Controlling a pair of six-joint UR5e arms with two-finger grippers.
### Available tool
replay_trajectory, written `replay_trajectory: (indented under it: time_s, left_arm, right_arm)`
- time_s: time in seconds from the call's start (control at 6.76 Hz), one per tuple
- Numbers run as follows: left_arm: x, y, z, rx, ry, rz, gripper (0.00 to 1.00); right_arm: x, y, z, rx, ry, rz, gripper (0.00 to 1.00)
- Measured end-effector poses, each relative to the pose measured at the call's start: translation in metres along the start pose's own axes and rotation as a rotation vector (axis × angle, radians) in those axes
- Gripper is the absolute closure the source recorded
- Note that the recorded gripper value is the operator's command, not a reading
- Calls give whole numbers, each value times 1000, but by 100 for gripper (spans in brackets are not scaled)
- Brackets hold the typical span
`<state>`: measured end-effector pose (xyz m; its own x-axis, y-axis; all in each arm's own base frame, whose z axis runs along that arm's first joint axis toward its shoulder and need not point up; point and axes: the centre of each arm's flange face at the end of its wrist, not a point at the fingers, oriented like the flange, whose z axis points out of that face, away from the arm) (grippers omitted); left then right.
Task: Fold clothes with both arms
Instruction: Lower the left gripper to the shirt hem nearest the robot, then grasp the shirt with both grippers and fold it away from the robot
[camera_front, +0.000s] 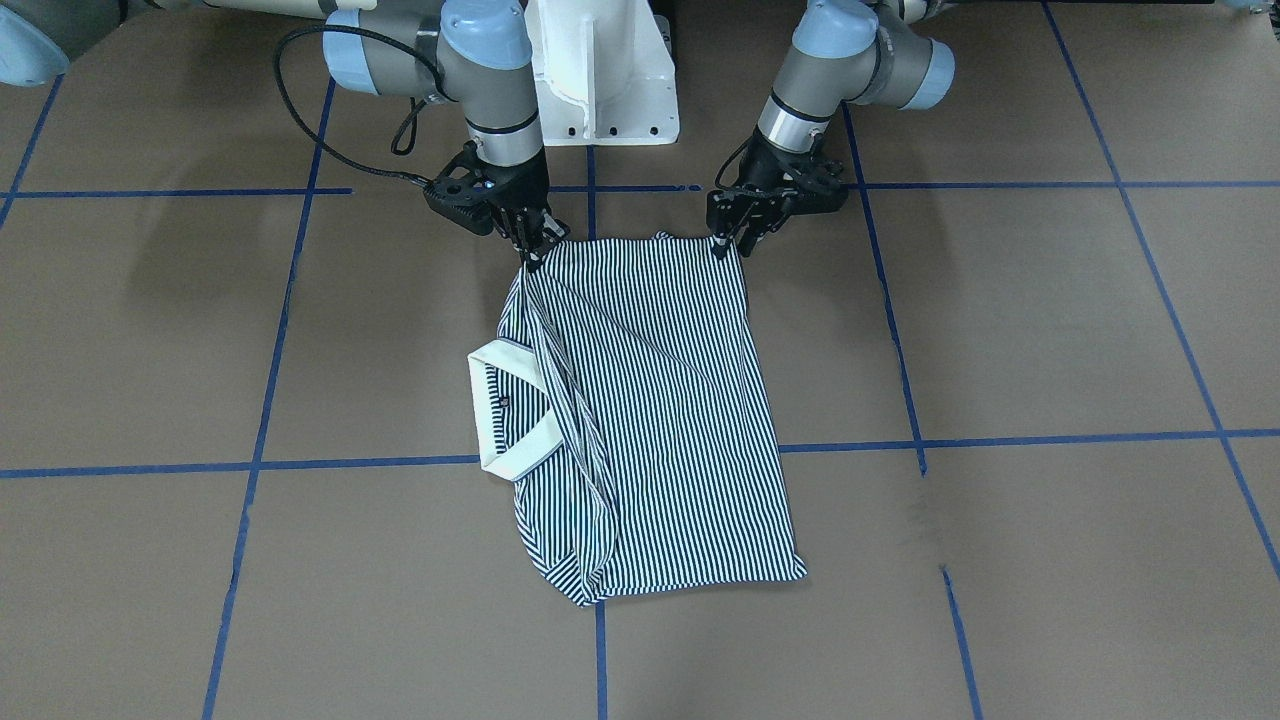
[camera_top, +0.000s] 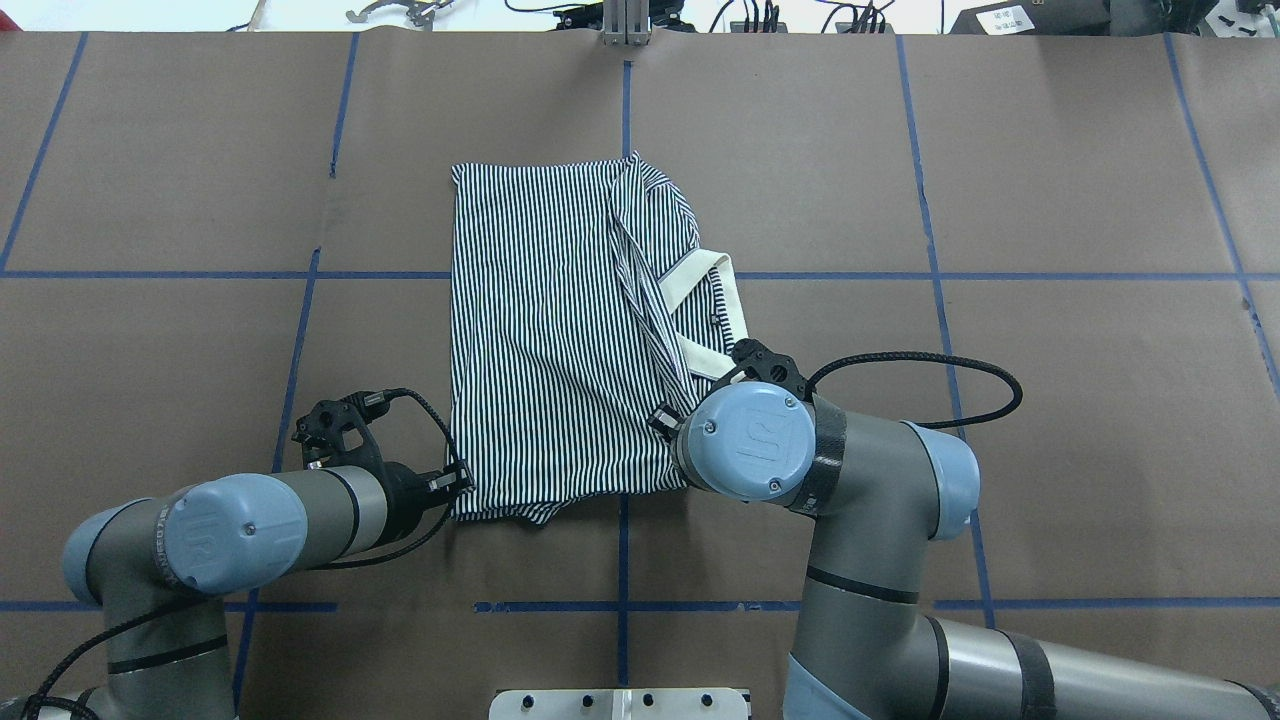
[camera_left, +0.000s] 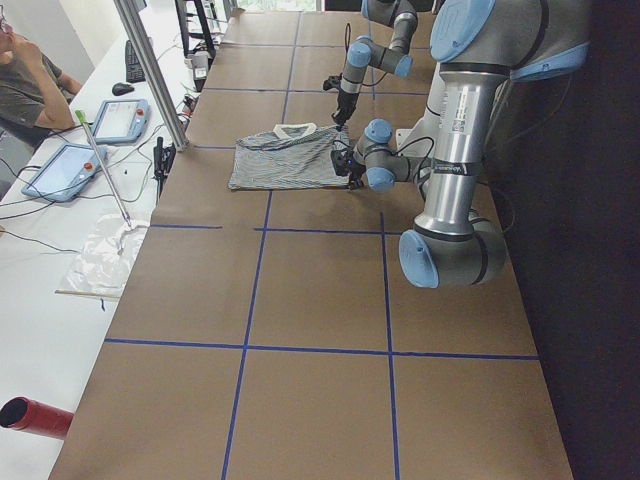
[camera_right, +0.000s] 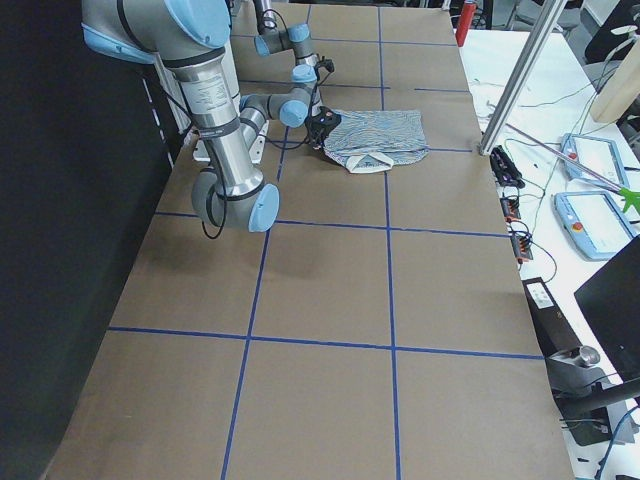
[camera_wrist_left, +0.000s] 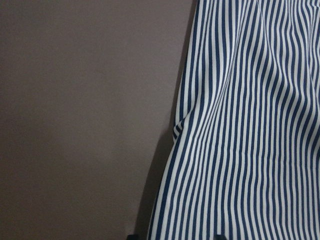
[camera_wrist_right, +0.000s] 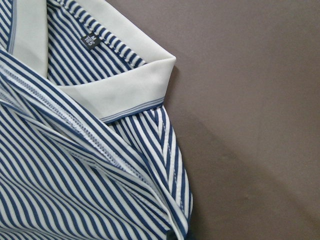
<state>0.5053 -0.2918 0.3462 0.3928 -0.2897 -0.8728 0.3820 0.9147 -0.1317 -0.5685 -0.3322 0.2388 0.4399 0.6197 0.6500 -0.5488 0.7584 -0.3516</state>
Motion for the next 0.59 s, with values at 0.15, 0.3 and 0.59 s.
replay_trajectory:
  time_s: [0.15,0.3,0.59]
  left_arm:
    - [0,3,0,-6,1,2,100]
    - [2,6,-3,-14,6,4,100]
    - [15,14,-25,-35,18,-5,100]
  right_arm:
    - [0,0,0,0,-1,0,100]
    - [-1,0,-1,-1,-2,1,100]
    - [2,-1,-16,-7,-16,19,100]
